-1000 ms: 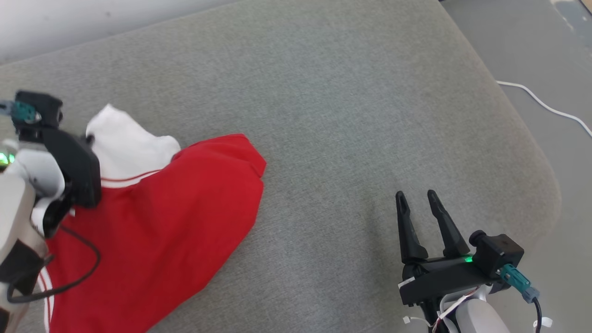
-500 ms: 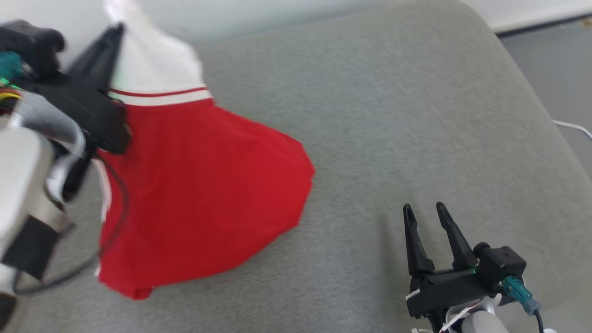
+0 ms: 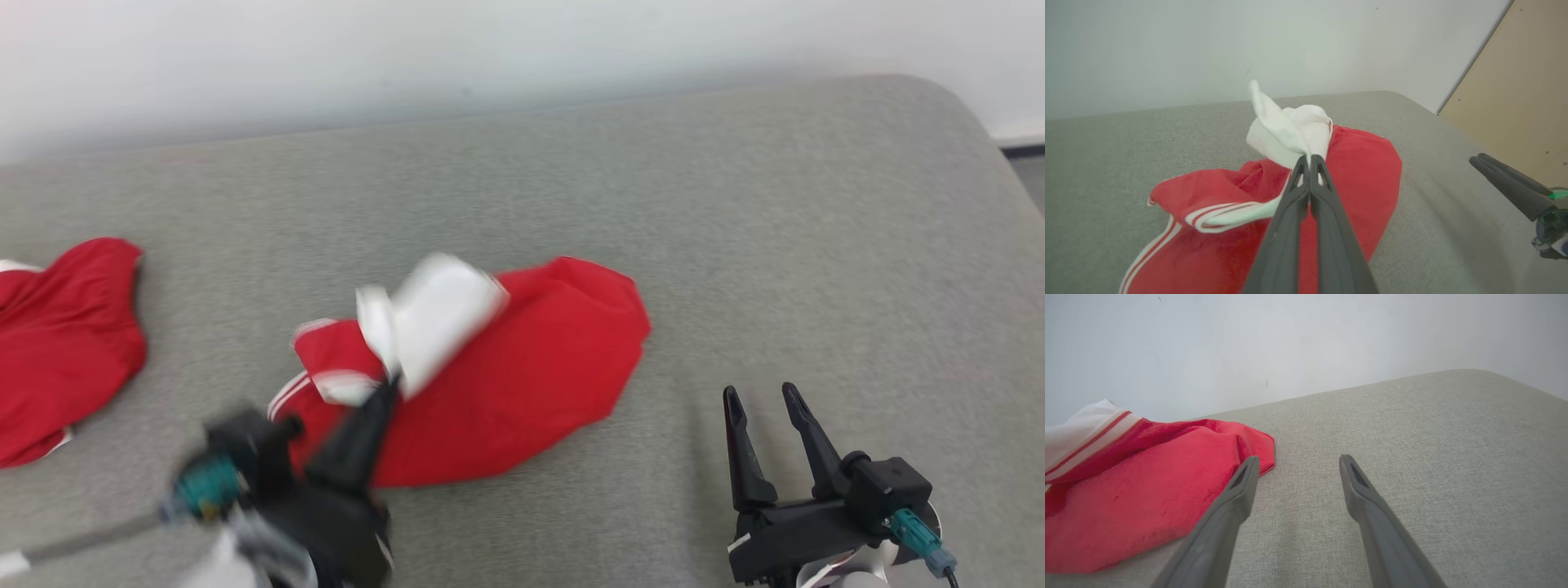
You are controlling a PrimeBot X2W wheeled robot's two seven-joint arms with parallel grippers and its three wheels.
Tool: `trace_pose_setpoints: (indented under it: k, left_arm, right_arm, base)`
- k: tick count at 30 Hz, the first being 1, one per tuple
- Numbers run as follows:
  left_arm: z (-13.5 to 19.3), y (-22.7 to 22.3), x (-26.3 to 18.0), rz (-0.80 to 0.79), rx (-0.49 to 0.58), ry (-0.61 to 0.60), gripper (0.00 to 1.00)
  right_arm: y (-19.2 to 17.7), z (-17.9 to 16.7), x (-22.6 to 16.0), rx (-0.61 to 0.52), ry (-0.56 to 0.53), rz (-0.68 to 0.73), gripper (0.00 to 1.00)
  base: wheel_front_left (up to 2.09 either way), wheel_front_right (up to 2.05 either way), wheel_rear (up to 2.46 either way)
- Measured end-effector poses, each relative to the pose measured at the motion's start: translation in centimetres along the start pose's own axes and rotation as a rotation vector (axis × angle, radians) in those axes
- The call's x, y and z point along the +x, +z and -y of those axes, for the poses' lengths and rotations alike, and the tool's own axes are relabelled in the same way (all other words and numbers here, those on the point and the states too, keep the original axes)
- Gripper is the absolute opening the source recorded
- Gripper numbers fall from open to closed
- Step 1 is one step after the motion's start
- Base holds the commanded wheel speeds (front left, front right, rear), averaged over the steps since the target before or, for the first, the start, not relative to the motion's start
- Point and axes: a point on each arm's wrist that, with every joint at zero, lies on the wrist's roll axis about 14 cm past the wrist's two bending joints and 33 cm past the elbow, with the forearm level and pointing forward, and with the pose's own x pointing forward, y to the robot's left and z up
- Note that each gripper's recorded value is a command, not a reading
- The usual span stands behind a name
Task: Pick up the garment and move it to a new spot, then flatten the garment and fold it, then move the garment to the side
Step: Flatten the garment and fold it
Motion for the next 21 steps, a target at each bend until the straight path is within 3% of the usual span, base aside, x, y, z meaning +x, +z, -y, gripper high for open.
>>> trace_pose_setpoints:
  k: [7, 17, 21]
  left_arm:
    - [-0.3, -6.1, -5.7, -0.096, -0.193, 0.16, 0.0]
    - [-4.5, -9.7, -11.5, -0.147, -0.201, 0.385, 0.0]
    - [-4.2, -11.5, -12.9, -0.191, -0.236, 0.413, 0.0]
  right_arm:
    - [-0.2, -2.3, 0.8, -0.007, 0.069, -0.004, 1.0]
    - [-0.2, -4.1, 1.1, -0.01, 0.121, -0.003, 1.0]
    - [0.1, -4.4, 1.1, -0.011, 0.132, 0.003, 1.0]
  base:
    - [0.0, 0.0, 0.0]
    - [0.0, 0.0, 0.0]
    - [0.0, 0.0, 0.0]
